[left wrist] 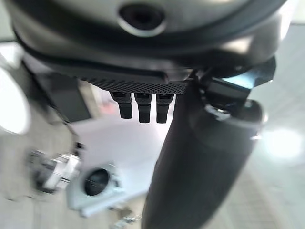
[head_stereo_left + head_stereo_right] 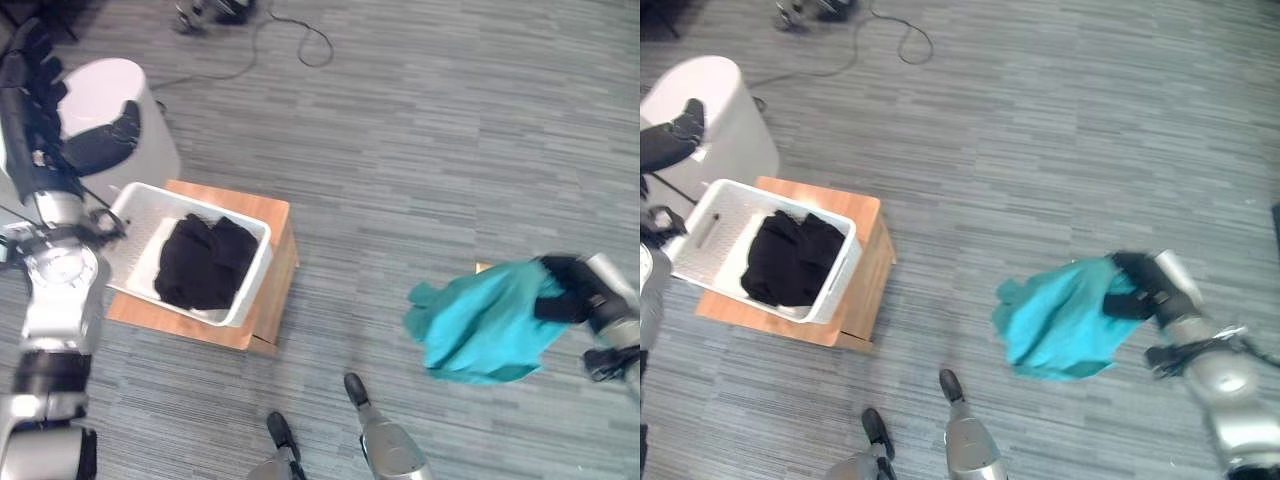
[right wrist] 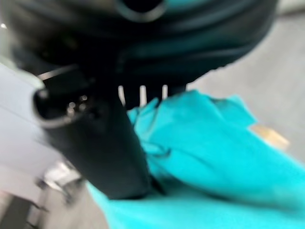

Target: Pick up bed clothes into laundry basket.

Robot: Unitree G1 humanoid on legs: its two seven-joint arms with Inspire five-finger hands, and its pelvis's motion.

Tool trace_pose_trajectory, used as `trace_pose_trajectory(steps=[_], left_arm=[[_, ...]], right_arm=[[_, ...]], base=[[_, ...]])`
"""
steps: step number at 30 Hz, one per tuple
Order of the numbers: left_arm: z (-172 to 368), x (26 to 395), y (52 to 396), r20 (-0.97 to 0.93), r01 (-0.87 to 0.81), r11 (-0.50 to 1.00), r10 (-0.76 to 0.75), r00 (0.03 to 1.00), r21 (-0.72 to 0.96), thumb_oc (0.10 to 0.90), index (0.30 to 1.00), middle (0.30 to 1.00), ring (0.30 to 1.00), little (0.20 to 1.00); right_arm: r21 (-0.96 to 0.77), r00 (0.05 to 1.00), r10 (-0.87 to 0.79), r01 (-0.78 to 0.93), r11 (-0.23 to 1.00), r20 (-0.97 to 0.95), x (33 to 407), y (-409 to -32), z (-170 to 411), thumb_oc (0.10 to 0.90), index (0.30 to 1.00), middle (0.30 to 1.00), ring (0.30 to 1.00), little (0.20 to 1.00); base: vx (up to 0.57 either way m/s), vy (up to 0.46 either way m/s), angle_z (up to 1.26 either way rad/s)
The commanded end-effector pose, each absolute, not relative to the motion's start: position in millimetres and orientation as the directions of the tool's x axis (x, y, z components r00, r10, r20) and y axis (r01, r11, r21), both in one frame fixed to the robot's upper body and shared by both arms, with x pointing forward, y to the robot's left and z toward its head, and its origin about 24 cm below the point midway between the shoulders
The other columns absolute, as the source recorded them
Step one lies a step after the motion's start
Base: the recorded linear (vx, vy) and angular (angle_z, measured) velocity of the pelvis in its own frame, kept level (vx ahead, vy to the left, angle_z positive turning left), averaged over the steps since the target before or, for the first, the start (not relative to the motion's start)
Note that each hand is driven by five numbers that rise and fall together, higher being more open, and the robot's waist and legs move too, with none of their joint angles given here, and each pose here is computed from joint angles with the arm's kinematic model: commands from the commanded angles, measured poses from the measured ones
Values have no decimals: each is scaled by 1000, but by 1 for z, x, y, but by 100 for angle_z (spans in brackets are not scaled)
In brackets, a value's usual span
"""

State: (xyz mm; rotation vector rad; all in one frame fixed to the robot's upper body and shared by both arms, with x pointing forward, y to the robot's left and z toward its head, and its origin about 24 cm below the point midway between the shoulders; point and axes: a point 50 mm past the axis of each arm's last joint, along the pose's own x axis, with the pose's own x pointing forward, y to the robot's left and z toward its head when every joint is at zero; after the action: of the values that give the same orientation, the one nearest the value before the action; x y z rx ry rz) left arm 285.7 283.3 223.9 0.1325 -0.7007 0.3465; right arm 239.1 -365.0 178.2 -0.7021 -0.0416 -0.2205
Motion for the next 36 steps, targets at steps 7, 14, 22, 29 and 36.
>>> trace_pose_trajectory(steps=[7, 14, 22, 29, 36], left_arm=[[140, 239, 313, 449, -323, 909, 411, 793, -262, 800, 900, 900, 900, 900], [87, 221, 315, 245, -404, 840, 504, 828, -361, 800, 900, 900, 900, 900], [68, 231, 297, 164, -363, 855, 445, 881, -369, 800, 900, 900, 900, 900], [62, 233, 288, 139, -359, 851, 438, 888, -383, 800, 900, 900, 900, 900], [62, 237, 282, 136, -346, 855, 423, 896, -386, 800, 900, 900, 900, 900]], right_arm=[[-736, 734, 92, 651, 188, 673, 266, -315, 396, 400, 300, 300, 300, 300], [-609, 567, 223, 733, 303, 793, 291, -239, 443, 400, 300, 300, 300, 300], [-696, 675, 176, 677, 240, 717, 351, -197, 430, 400, 300, 300, 300, 300], [-792, 767, 203, 577, 198, 609, 385, -157, 395, 400, 300, 300, 300, 300], [-835, 795, 255, 513, 199, 550, 394, -135, 368, 400, 300, 300, 300, 300]], base=[[-28, -56, 46], [-24, -28, 23], [-24, -6, 15], [0, 2, 7], [0, 0, 0]])
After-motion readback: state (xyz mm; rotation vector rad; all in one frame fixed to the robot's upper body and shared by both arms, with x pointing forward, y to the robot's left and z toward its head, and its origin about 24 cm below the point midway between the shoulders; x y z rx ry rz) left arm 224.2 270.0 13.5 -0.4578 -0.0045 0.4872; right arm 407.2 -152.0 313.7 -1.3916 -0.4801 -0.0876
